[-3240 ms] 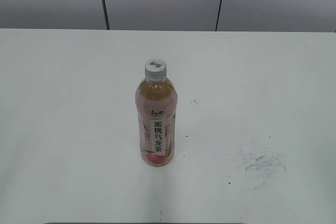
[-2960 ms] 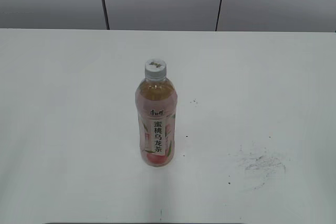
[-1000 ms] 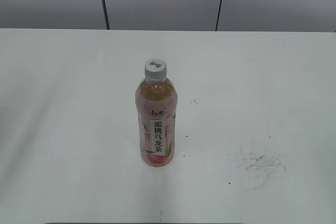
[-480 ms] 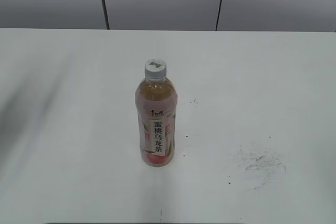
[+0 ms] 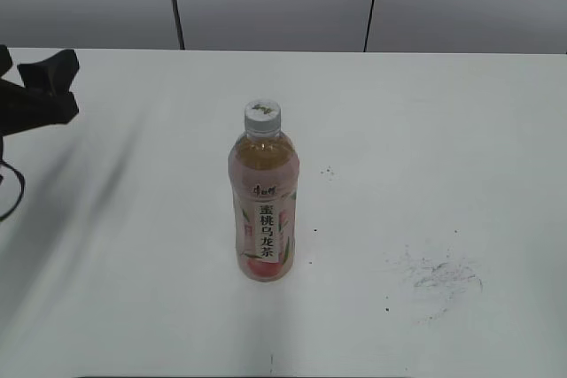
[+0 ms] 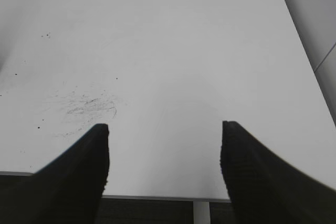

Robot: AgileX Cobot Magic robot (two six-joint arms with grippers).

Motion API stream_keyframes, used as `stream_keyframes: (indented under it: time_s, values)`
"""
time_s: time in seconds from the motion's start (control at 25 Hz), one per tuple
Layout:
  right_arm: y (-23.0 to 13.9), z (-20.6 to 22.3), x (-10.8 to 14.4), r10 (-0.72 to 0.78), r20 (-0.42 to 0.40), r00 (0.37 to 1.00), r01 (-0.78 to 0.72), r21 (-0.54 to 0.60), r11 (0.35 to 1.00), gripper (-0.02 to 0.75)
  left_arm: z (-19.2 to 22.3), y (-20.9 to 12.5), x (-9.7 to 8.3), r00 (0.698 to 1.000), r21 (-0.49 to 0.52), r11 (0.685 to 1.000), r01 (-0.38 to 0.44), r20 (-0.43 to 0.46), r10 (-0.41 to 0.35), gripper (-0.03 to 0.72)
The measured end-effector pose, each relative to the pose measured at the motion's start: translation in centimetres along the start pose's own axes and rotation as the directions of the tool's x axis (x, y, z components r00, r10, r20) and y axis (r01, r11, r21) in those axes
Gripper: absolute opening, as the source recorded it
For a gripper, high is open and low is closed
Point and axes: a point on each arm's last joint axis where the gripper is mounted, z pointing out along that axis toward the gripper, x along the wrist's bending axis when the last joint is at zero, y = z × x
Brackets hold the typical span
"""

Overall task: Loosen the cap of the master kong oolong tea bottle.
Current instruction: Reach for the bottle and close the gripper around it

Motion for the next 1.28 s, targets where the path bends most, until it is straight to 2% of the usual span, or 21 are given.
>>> stream_keyframes:
  time_s: [0.12,0.28,0.4,0.56,0.68,0.84,1.08,1.28]
  values:
    - [0.0,0.0,0.0,0.002,0.000,1.000,-0.002,0.001,1.000,0.502,-0.7,-1.8,-0.6,0.997,-0.034,0.999,-0.015,0.072,0.018,0.492]
    - [-0.1,0.2,0.0,0.002,-0.001,1.000,-0.002,0.006,1.000,0.502,-1.7,-4.3,-1.9,0.974,0.034,0.999,-0.037,0.227,0.028,0.491]
    - [-0.1,0.2,0.0,0.003,-0.001,1.000,-0.003,0.008,1.000,0.502,-2.4,-5.2,-3.4,0.921,0.070,0.994,-0.081,0.386,0.048,0.491]
    - [-0.1,0.2,0.0,0.004,-0.001,1.000,-0.004,0.008,1.000,0.502,-3.1,-5.5,-4.7,0.841,0.061,0.989,-0.136,0.534,0.083,0.491]
    - [-0.1,0.2,0.0,0.006,-0.001,1.000,-0.006,0.008,1.000,0.502,-3.5,-5.6,-5.3,0.797,0.069,0.988,-0.140,0.600,0.071,0.525]
    - [-0.1,0.2,0.0,0.006,-0.001,1.000,-0.006,0.008,1.000,0.502,-3.9,-5.7,-5.7,0.760,0.090,0.987,-0.130,0.648,0.041,0.615]
    - [0.0,0.4,0.0,0.008,-0.004,1.000,-0.008,0.027,1.000,0.502,-2.6,-5.0,-6.6,0.672,0.077,0.990,-0.120,0.740,0.024,0.635]
    - [0.4,1.2,-0.1,0.012,-0.013,1.000,-0.011,0.081,0.997,0.502,-0.8,-5.7,-7.1,0.632,0.119,0.987,-0.109,0.775,-0.024,0.635]
